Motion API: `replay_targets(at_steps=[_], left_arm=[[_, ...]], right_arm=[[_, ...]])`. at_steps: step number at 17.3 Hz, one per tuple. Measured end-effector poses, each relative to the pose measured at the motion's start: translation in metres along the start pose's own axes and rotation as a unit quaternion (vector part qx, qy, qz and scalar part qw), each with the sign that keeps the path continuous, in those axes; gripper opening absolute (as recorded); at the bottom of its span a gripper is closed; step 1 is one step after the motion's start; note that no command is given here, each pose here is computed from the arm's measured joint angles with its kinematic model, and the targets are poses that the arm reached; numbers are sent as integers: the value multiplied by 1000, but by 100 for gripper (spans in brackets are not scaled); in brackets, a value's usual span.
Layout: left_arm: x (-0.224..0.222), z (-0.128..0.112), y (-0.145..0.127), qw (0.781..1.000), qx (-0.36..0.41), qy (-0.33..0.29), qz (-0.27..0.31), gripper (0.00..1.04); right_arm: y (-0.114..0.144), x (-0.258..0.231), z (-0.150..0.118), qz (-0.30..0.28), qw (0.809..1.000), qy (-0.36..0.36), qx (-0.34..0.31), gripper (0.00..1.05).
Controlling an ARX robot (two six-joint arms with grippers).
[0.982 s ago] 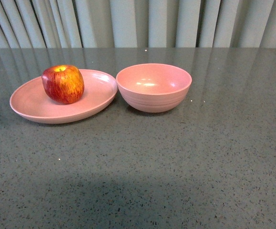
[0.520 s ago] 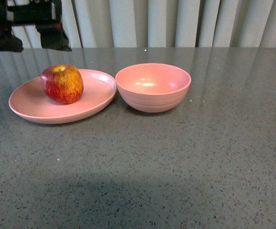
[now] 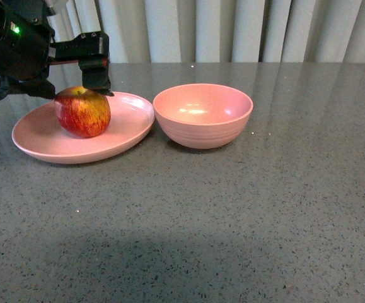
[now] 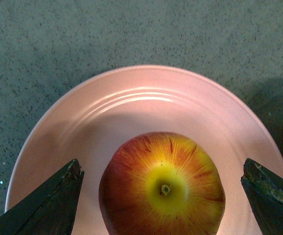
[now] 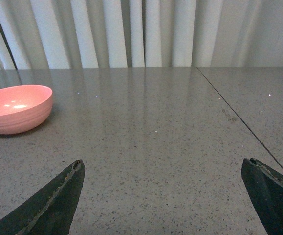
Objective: Move apple from plate to bowl
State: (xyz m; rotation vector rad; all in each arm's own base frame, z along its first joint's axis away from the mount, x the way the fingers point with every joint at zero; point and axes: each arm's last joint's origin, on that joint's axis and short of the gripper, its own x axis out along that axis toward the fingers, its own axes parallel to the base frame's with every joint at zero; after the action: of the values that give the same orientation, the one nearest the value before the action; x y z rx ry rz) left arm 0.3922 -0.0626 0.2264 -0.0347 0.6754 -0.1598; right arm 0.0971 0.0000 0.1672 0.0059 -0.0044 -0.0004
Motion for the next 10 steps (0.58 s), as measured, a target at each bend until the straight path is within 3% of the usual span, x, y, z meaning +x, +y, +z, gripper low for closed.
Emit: replay_targets(at_steps=[9, 10], left_arm=[[21, -12, 1, 999, 17, 44, 14, 98], [21, -12, 0, 999, 19, 43, 10, 92]], right_arm=[[0, 0, 0, 0, 1000, 0, 0, 98], [0, 0, 0, 0, 1000, 0, 0, 98]])
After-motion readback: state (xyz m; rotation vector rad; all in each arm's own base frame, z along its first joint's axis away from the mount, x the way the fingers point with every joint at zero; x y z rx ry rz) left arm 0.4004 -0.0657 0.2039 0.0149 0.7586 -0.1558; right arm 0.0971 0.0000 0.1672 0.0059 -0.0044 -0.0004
